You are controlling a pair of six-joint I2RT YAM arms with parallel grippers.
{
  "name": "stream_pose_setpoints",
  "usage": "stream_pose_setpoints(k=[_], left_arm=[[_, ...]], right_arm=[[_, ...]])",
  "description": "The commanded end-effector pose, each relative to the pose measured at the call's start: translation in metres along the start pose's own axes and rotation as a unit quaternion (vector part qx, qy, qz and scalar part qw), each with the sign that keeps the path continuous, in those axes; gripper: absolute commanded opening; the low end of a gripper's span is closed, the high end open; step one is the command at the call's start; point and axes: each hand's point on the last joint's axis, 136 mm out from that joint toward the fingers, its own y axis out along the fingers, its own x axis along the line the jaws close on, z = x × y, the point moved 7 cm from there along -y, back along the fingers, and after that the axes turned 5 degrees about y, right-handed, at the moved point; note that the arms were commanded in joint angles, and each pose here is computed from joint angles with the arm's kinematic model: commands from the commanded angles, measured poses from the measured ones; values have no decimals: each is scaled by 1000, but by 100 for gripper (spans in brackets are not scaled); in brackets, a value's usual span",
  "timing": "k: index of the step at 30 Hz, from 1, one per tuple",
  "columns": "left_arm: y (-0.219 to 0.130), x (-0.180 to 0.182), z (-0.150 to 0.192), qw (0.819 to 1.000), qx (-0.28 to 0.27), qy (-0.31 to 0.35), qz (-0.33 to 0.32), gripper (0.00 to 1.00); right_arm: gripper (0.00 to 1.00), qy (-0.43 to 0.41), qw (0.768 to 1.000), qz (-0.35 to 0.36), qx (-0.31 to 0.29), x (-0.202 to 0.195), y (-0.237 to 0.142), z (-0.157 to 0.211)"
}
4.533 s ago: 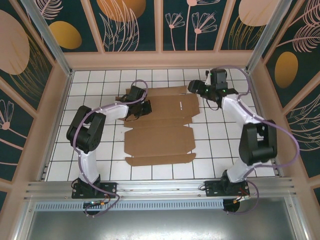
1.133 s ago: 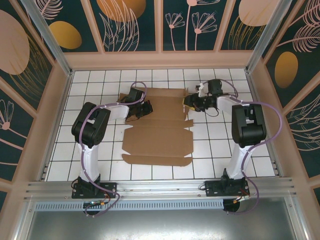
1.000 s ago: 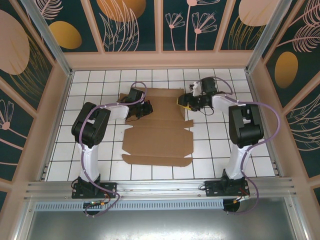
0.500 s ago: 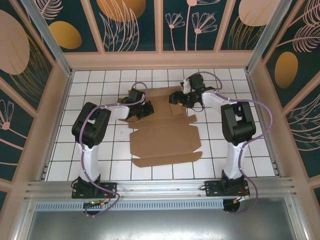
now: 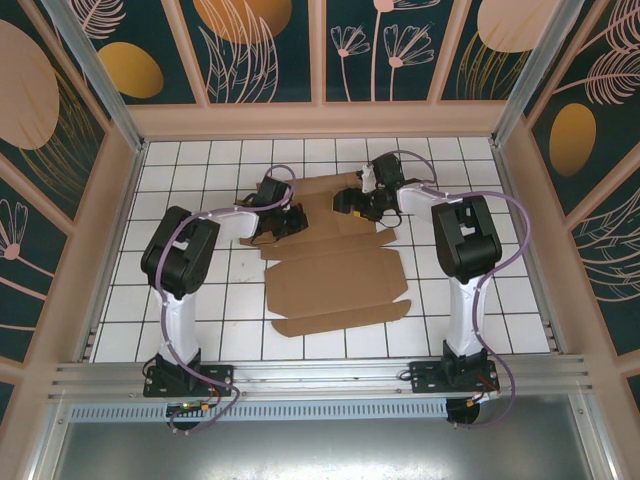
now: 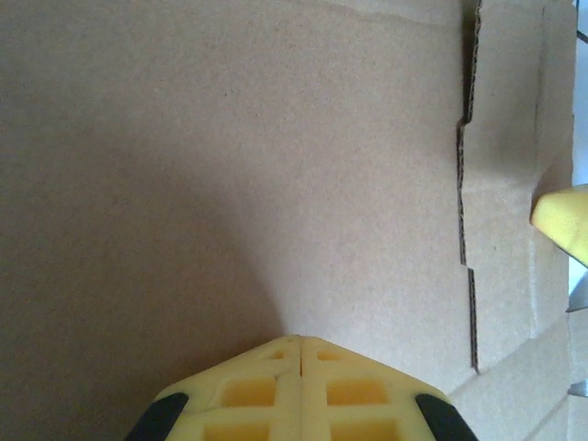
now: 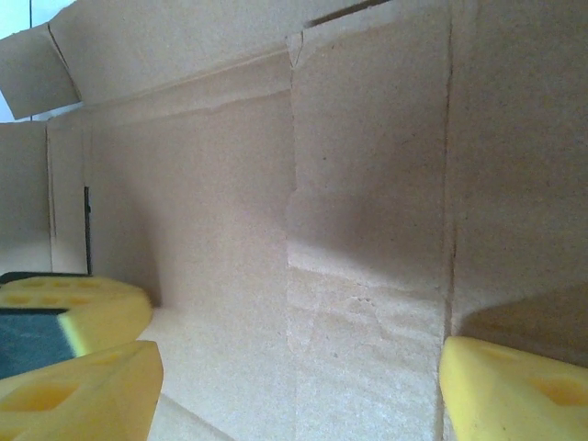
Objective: Fold the paper box
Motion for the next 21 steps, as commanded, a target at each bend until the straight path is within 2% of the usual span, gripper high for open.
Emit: stream_pose_setpoints(k=[1, 4, 6, 9, 12, 14, 18, 21], left_arm=[[-60, -20, -32, 998, -64, 18, 7, 0], [-107, 7, -52, 992, -122, -35, -9, 2], [-144, 31, -61, 982, -173, -64, -46, 5], [-164, 76, -56, 967, -200, -121, -105, 14], [-161, 120, -40, 956, -192, -186, -117, 26], [-147, 134, -33, 959, -171, -197, -111, 35], [-118, 133, -31, 975, -117, -181, -46, 47], [-114, 130, -37, 980, -114, -158, -28, 51]], right_arm=[[81, 37, 995, 87, 28, -43, 14, 27], [81, 36, 996, 76, 23, -40, 8, 26], [81, 34, 996, 76, 23, -40, 7, 27], [81, 35, 996, 83, 24, -43, 8, 30], [81, 32, 996, 79, 27, -44, 9, 32], [82, 31, 996, 76, 30, -45, 10, 34], [82, 28, 996, 74, 28, -44, 8, 32], [82, 28, 997, 68, 24, -42, 6, 30]])
